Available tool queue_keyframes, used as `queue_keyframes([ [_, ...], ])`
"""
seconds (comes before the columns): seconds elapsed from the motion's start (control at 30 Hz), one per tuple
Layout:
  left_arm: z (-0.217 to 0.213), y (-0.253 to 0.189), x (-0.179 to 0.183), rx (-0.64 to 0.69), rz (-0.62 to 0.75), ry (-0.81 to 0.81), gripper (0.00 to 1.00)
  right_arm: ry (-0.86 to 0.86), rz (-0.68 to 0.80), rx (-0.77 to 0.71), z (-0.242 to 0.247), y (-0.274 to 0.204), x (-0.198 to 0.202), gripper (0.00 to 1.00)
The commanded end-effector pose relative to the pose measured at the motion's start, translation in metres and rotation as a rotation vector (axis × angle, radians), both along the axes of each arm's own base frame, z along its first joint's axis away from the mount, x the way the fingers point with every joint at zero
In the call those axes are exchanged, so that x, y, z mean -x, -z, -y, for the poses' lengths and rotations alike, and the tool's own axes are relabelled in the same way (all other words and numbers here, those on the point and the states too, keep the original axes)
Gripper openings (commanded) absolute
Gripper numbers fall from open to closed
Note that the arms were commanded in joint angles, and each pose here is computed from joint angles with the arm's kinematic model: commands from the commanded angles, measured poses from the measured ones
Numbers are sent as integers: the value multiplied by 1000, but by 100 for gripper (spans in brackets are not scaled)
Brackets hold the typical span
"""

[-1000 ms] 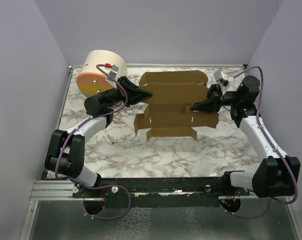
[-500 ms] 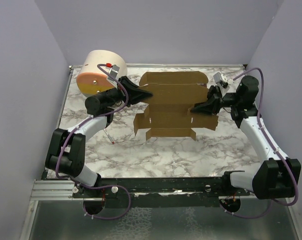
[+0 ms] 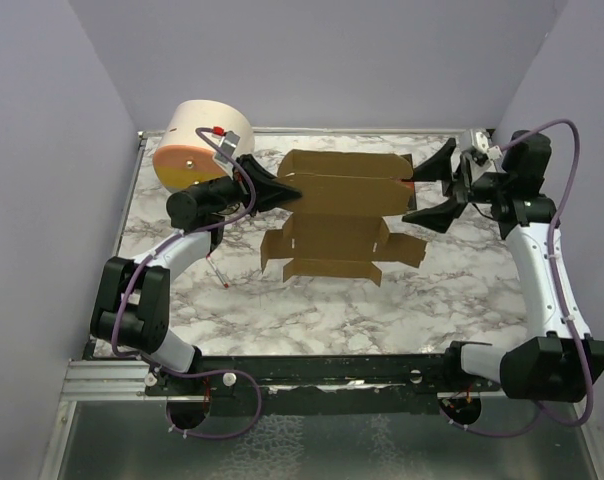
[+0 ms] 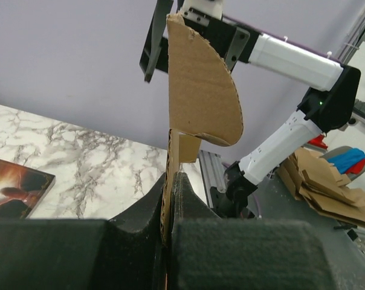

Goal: Fold the paper box

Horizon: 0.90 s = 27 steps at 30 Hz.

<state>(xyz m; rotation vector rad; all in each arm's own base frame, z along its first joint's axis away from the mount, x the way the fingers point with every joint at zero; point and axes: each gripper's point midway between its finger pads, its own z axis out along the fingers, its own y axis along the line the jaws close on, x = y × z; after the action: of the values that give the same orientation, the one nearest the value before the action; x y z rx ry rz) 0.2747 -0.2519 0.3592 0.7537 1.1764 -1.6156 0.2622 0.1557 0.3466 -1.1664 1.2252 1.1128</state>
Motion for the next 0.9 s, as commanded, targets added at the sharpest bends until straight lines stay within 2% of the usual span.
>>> queue_keyframes([
  [0.0,-5,-8,22,9,230,33,0,4,-20,1,0,-22,3,96],
  [0.2,-3,-6,19,-8,228,44,0,54,-87,36,1,-42,-11,97],
  [0.57,3,-3,9,-48,225,34,0,60,-208,172,-24,-18,-20,92],
  [0.7,6,-1,6,-60,222,31,0,60,-215,201,-32,-14,-22,86],
  [0.87,8,0,4,-64,218,31,0,44,-235,252,-46,-3,-20,72],
])
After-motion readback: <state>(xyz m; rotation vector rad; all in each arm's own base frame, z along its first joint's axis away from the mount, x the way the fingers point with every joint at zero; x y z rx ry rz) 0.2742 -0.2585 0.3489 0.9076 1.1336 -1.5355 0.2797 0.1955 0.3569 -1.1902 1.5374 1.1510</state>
